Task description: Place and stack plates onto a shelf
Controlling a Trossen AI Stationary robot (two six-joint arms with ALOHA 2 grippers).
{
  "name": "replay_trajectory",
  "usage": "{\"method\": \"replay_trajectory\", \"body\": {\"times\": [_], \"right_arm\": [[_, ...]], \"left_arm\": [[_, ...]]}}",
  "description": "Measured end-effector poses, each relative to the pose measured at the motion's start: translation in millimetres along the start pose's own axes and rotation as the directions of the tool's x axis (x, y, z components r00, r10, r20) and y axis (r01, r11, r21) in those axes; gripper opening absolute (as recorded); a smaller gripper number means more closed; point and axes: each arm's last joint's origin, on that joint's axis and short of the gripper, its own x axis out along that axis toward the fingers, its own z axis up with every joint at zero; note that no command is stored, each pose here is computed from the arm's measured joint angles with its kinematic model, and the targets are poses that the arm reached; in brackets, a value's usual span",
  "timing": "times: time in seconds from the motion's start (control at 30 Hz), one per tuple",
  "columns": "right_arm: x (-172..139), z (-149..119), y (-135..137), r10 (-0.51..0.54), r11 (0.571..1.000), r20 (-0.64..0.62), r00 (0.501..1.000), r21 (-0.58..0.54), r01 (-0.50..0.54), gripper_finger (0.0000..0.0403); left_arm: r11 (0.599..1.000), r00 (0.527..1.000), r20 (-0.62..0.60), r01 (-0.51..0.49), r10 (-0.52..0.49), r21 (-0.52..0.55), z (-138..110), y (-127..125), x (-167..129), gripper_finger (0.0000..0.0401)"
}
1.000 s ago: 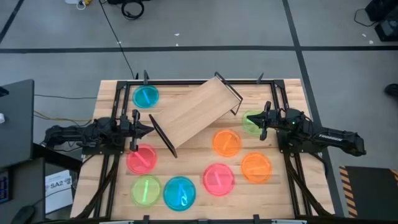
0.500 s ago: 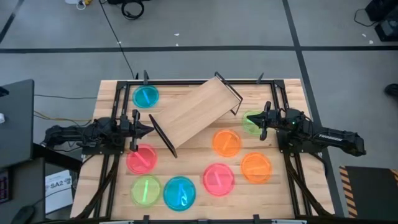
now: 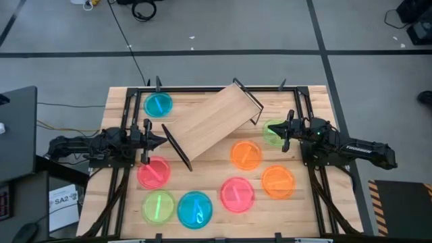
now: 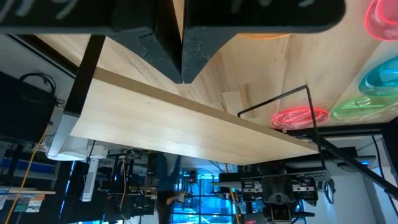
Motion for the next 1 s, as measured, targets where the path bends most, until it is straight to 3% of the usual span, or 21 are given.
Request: {"method": "replay_trajectory", "body": {"times": [0.53, 0.67, 0.8, 1.0], "right_arm": [[0.0, 0.2, 0.2, 0.008, 0.999, 0.001, 1.0, 0.039, -0.008, 0.0012], [0.0, 0.2, 0.2, 0.008, 0.993, 0.001, 1.0, 0.121, -0.008, 0.0013], [0.0, 0.1, 0.4, 0.015, 0.959, 0.002, 1.0, 0.283, -0.015, 0.0021], [0.0, 0.4, -0.9, -0.03, 0.91, 0.002, 1.0, 0.413, 0.026, 0.0069]], "left_arm": [[1.0, 1.0, 0.0, 0.0, 0.0, 0.0, 0.0, 0.0, 0.0, 0.0013], [1.0, 1.0, 0.0, 0.0, 0.0, 0.0, 0.1, 0.0, 0.0, 0.0013], [1.0, 1.0, 0.0, 0.0, 0.0, 0.0, 0.0, 0.0, 0.0, 0.0013], [1.0, 1.0, 0.0, 0.0, 0.0, 0.0, 0.1, 0.0, 0.0, 0.0013]]}}
